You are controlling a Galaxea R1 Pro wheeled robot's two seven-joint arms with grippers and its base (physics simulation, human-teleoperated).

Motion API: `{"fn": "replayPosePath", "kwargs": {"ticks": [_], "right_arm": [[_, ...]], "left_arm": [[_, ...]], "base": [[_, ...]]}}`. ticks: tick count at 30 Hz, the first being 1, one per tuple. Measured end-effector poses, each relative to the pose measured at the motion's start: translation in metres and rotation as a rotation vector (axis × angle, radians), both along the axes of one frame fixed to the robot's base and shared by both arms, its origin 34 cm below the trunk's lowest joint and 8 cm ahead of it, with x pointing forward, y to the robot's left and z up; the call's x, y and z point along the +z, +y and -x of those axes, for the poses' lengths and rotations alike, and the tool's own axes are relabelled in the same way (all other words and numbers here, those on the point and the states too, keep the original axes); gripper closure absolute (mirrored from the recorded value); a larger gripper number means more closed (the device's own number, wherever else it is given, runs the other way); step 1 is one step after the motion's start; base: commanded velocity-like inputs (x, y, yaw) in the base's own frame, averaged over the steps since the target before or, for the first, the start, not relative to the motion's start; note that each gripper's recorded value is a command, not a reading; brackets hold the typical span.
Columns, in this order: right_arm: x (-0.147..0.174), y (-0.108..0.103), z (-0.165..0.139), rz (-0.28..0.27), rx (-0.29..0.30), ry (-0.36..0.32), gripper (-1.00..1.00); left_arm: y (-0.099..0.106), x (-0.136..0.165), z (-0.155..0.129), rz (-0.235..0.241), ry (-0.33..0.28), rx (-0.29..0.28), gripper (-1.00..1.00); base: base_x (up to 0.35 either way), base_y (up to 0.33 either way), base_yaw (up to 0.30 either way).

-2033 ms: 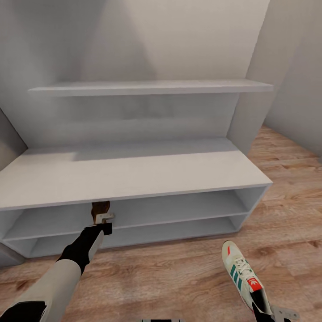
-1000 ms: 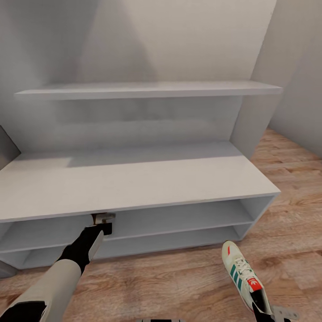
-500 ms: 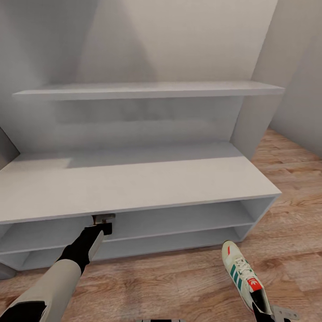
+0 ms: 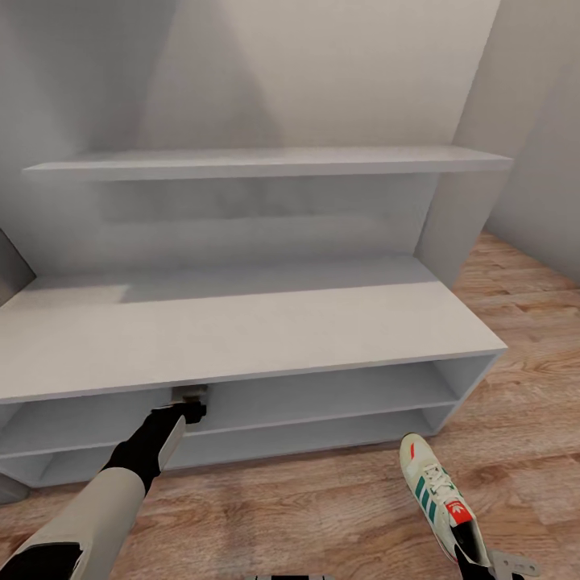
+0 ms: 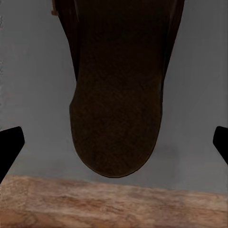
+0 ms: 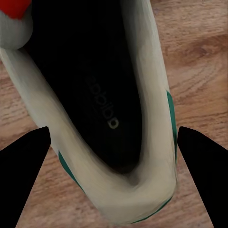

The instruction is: Pick up the two gym shoes and the two sandals from the corridor floor and place them onto the hallstand (shoe rack) in the corridor, making sure they are on the rack and not on the floor. Arrange them so the two gym shoes are next to each other and the two sandals are next to each other.

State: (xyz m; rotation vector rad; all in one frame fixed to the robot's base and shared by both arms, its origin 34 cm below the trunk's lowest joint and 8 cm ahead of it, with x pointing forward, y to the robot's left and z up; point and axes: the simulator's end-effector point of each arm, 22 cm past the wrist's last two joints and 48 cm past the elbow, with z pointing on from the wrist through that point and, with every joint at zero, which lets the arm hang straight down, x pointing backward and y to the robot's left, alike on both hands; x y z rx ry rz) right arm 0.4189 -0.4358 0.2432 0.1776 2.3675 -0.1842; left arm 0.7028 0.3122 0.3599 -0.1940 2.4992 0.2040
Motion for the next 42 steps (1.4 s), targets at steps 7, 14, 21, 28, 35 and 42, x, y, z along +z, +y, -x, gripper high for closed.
{"fn": "replayPosePath", "kwargs": {"ticks": [7,14,21,28,35,42], "right_arm": [[0.000,0.000,0.000,0.000,0.000,0.000,1.00],[0.000,0.000,0.000,0.000,0.000,0.001,1.00],[0.000,0.000,0.000,0.000,0.000,0.001,1.00],[0.000,0.000,0.000,0.000,0.001,0.001,1.00],[0.000,0.000,0.000,0.000,0.001,0.001,1.00],[-0.001,0.001,0.000,-0.002,0.001,0.001,1.00]], "left_arm": [[0.004,0.000,0.000,-0.004,0.001,0.003,-1.00],[0.003,-0.001,0.000,-0.003,0.001,0.000,-1.00],[0.002,0.000,0.000,-0.002,0.000,-0.001,-1.00],[0.000,-0.001,0.000,0.000,-0.001,-0.005,-1.00],[-0.003,-0.010,0.010,0.016,0.004,-0.002,-1.00],[-0.002,-0.044,0.055,0.023,-0.027,-0.004,-1.00]], "base": [[-0.046,-0.010,0.000],[-0.257,-0.156,0.000],[-0.246,-0.199,0.000],[-0.236,-0.201,0.000],[-0.236,-0.196,0.000],[-0.188,-0.132,0.000]]}}
